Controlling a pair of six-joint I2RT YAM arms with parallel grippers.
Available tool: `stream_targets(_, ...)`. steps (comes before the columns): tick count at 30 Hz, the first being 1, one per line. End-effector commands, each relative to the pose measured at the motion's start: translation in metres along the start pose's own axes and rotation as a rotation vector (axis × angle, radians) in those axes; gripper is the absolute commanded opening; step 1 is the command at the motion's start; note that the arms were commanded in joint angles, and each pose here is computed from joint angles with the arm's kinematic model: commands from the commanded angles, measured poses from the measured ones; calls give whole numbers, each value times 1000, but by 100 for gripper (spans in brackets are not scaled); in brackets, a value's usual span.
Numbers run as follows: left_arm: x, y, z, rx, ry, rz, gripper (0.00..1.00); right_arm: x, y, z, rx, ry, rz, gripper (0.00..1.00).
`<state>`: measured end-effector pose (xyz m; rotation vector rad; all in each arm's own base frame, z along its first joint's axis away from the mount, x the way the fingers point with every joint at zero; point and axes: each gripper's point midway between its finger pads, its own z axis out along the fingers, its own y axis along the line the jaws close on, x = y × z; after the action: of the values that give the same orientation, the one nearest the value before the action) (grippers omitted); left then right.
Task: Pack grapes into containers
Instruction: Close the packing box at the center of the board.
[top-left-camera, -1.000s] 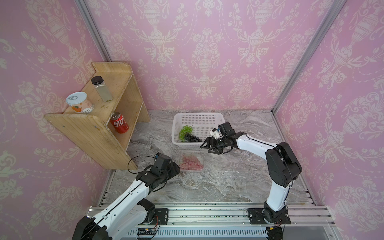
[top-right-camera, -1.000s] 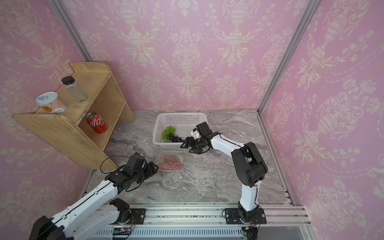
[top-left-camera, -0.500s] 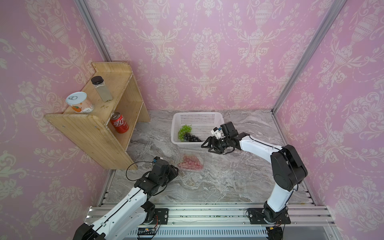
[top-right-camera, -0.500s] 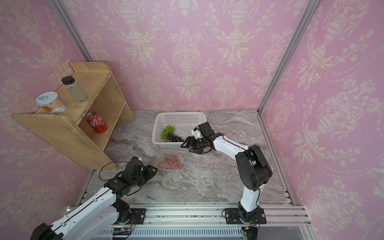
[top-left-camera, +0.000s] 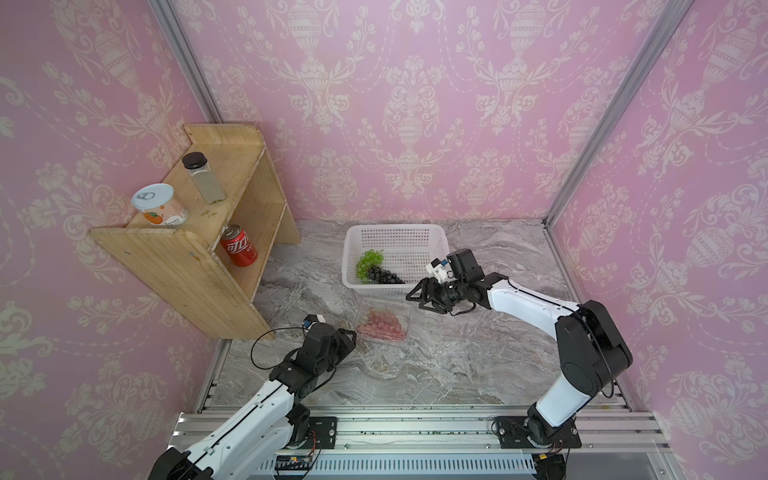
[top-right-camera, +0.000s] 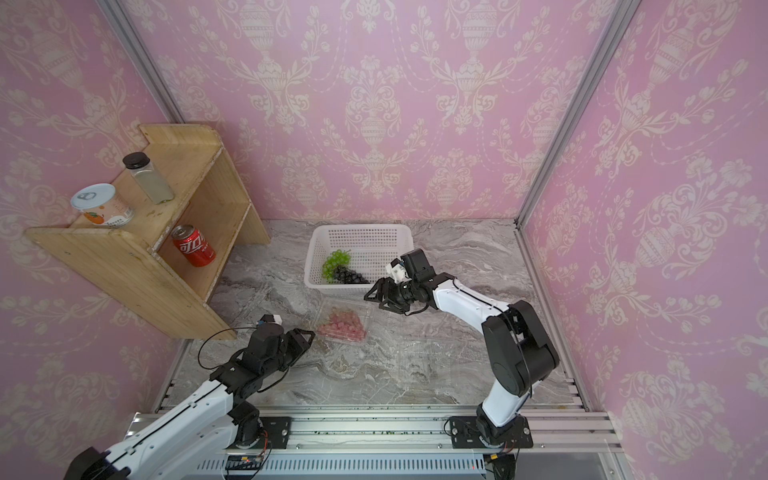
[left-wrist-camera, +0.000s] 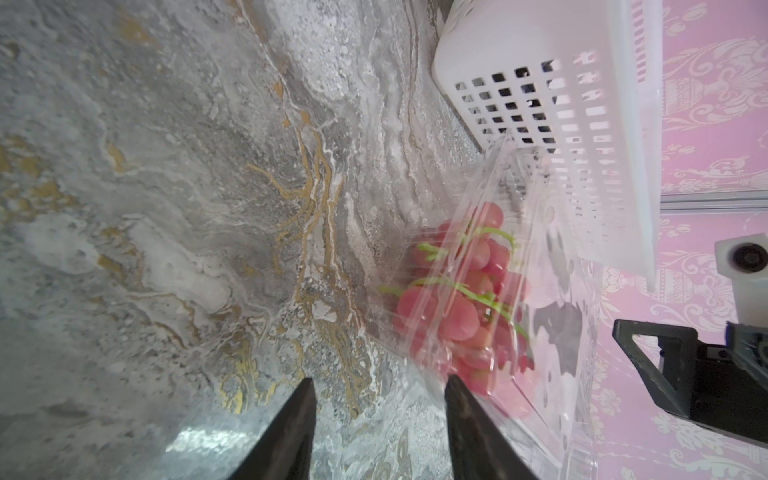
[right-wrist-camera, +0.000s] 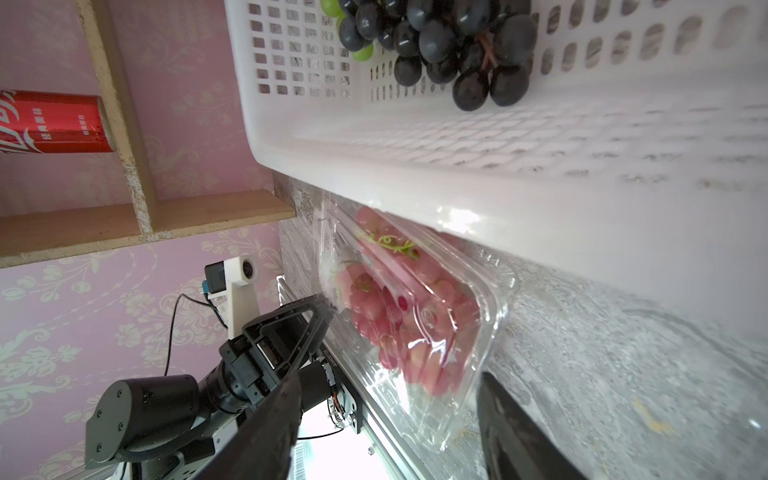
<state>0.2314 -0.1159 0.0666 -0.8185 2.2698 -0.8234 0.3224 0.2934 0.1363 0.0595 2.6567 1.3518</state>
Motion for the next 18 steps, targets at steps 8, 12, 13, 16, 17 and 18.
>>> stream_targets(8, -14, 5, -2, 1, -92, -37, 50, 21, 28, 23, -37, 65, -51, 64)
stream_targets(12, -13, 8, 4, -2, -92, -44, 50, 22, 32, 27, -42, 70, -56, 62)
stream_targets(13, -14, 8, 5, 3, -97, -48, 50, 22, 32, 27, -41, 70, -57, 62)
stream_targets(16, -16, 5, 6, 21, -112, -50, 49, 23, 33, 27, -38, 70, -59, 61)
stream_targets(17, -17, 5, 7, 20, -115, -50, 49, 23, 35, 27, -40, 70, -64, 60)
stream_targets(18, -17, 5, 8, 18, -118, -48, 49, 23, 36, 28, -40, 72, -65, 60)
